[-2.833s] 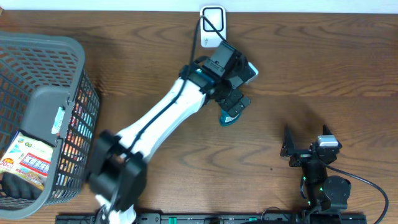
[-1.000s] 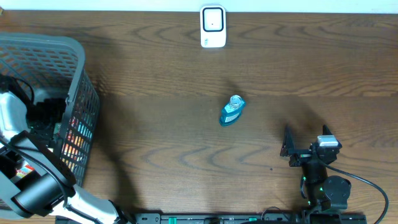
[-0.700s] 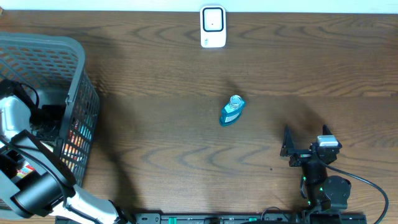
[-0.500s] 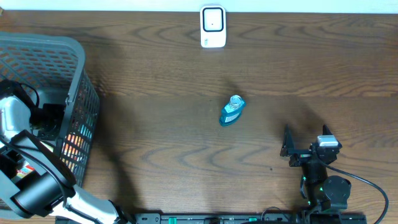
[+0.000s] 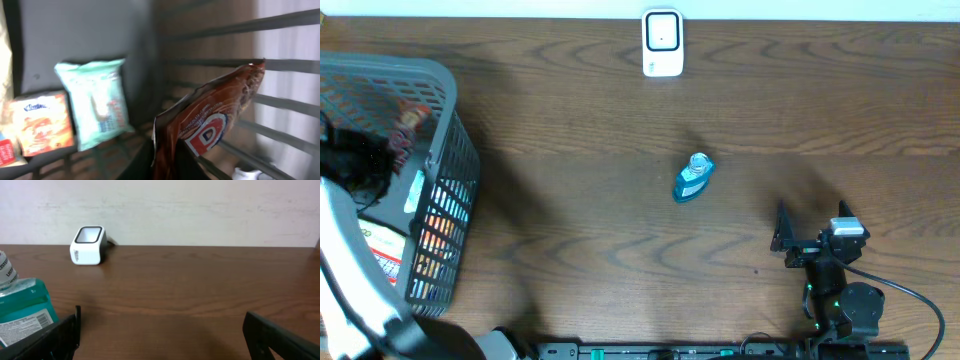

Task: Scan the item barcode
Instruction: 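Reach left gripper into basket and grasp red chocolate bar, then carry chocolate bar past scanner and place it beside bottle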

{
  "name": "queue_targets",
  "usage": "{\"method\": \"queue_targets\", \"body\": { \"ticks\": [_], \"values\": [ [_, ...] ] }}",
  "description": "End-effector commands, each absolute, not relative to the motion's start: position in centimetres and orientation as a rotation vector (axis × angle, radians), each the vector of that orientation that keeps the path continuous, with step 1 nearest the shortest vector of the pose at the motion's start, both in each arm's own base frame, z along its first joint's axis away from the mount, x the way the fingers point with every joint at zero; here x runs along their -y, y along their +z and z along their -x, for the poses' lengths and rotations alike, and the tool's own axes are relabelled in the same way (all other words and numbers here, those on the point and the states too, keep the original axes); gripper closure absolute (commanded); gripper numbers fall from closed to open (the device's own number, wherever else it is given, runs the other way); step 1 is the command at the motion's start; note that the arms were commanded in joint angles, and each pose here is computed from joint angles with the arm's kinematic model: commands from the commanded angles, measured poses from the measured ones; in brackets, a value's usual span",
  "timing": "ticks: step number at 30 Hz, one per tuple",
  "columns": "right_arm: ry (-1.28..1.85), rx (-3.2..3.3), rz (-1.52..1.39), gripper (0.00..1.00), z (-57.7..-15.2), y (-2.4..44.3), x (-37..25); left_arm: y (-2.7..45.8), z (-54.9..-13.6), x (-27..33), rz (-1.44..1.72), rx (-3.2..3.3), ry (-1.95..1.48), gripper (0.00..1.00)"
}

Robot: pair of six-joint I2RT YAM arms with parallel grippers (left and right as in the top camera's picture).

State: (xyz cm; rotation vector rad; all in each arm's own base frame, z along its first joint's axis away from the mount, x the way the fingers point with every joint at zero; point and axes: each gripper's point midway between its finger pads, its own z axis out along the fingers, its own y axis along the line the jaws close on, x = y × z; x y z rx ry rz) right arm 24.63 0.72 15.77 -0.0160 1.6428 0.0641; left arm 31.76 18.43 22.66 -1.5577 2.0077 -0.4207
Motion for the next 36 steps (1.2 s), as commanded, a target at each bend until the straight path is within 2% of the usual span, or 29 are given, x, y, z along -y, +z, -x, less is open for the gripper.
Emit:
{"method": "queue_targets", "body": {
  "ticks": [1, 7, 10, 11, 17, 21, 26, 31, 36],
  "values": [
    [0.077, -1.642, 0.008, 0.01, -24.6, 15.8, -0.8, 28.2, -30.9, -17.7, 1.415, -1.898, -0.403, 0.92],
    [0.077, -1.642, 0.008, 0.01, -24.6, 15.8, -0.8, 38.5, -28.5, -14.5, 1.107, -1.671, -0.416, 0.93],
    [0.077, -1.642, 0.008, 0.01, -24.6, 15.8, -0.8, 43.4, -27.5, -10.5, 0.873, -1.605, -0.536, 0.92],
    [0.077, -1.642, 0.008, 0.01, -24.6, 15.8, -0.8, 45.6, -27.1, -7.2, 0.716, -1.598, -0.627, 0.93],
    [0.077, -1.642, 0.008, 0.01, -24.6, 15.8, -0.8, 45.9, -27.2, -0.1, 0.498, -1.697, -0.852, 0.92],
    [0.077, -1.642, 0.008, 0.01, -24.6, 15.8, -0.8, 44.1, -28.3, 3.7, 0.403, -1.801, -0.94, 0.93],
    [0.077, -1.642, 0.008, 0.01, -24.6, 15.8, -0.8, 36.0, -30.1, 3.9, 0.737, -2.042, -0.792, 0.92],
    [0.077, -1.642, 0.008, 0.01, -24.6, 15.8, -0.8, 30.1, -31.5, 7.5, 0.813, -2.242, -0.811, 0.93],
    [0.077, -1.642, 0.008, 0.01, -24.6, 15.8, -0.8, 21.8, -33.3, 12.2, 0.895, -2.479, -0.734, 0.92]
  ]
}}
